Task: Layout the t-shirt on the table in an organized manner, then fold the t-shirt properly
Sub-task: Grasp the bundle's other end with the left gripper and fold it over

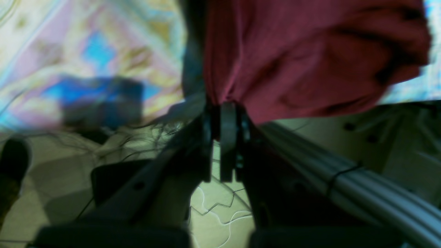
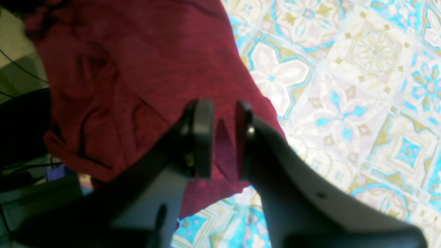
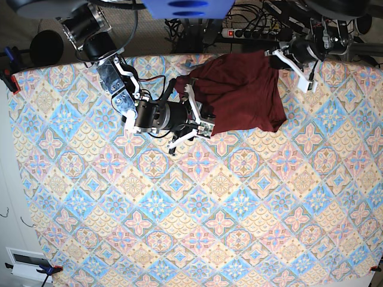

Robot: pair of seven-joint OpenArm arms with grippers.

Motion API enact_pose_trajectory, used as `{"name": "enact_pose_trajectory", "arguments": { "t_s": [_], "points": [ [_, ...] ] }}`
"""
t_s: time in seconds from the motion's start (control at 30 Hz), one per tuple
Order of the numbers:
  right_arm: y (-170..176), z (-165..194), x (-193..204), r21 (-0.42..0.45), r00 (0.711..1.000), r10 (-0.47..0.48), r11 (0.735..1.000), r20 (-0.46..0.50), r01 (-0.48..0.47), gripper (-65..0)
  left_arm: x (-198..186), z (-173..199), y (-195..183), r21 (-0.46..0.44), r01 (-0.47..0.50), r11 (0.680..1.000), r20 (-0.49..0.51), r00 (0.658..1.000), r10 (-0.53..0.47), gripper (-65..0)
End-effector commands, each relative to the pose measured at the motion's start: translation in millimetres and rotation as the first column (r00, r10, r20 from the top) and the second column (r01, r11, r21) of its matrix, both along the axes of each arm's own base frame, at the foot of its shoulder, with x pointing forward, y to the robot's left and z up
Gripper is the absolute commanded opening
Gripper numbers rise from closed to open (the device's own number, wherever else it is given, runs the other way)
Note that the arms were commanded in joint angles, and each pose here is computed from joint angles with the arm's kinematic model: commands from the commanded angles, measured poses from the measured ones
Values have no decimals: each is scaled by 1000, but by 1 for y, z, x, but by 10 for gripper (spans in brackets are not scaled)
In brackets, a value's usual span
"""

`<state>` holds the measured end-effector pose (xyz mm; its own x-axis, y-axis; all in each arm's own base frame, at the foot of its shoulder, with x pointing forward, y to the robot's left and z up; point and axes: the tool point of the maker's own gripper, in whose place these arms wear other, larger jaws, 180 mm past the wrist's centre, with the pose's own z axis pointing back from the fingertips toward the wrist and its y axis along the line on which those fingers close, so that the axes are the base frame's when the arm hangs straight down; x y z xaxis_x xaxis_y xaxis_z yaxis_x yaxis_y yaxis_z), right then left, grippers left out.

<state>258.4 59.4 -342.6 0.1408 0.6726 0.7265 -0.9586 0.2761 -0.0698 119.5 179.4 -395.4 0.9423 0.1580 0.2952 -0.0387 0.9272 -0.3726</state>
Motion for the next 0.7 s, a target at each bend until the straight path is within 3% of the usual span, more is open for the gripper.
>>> {"name": "enact_pose_trajectory", "arguments": {
  "t_s": [0.0,0.13,0.33,0.47,0.53,0.67],
  "points": [
    [7,15,6,45,999,9,999,32,-11,-540,2,4,6,5,14,1000,12,1000,-14,-650],
    [7,15,6,45,999,11,999,32,-12,-539,2,6,11,21,28,999,9,1000,-29,-639],
    [8,15,5,44,999,14,999,31,-15,-537,1,6,8,11,25,1000,9,1000,-25,-420],
    [7,14,5,42,999,13,999,33,-15,-537,7,18,-5,-107,17,994,39,999,-13,-278],
    [7,14,6,41,999,11,999,34,-13,-537,11,29,-9,-178,6,984,68,998,7,-256],
    [6,15,7,41,999,7,999,35,-8,-539,23,50,-15,-303,-36,952,125,989,77,-295]
  ]
}}
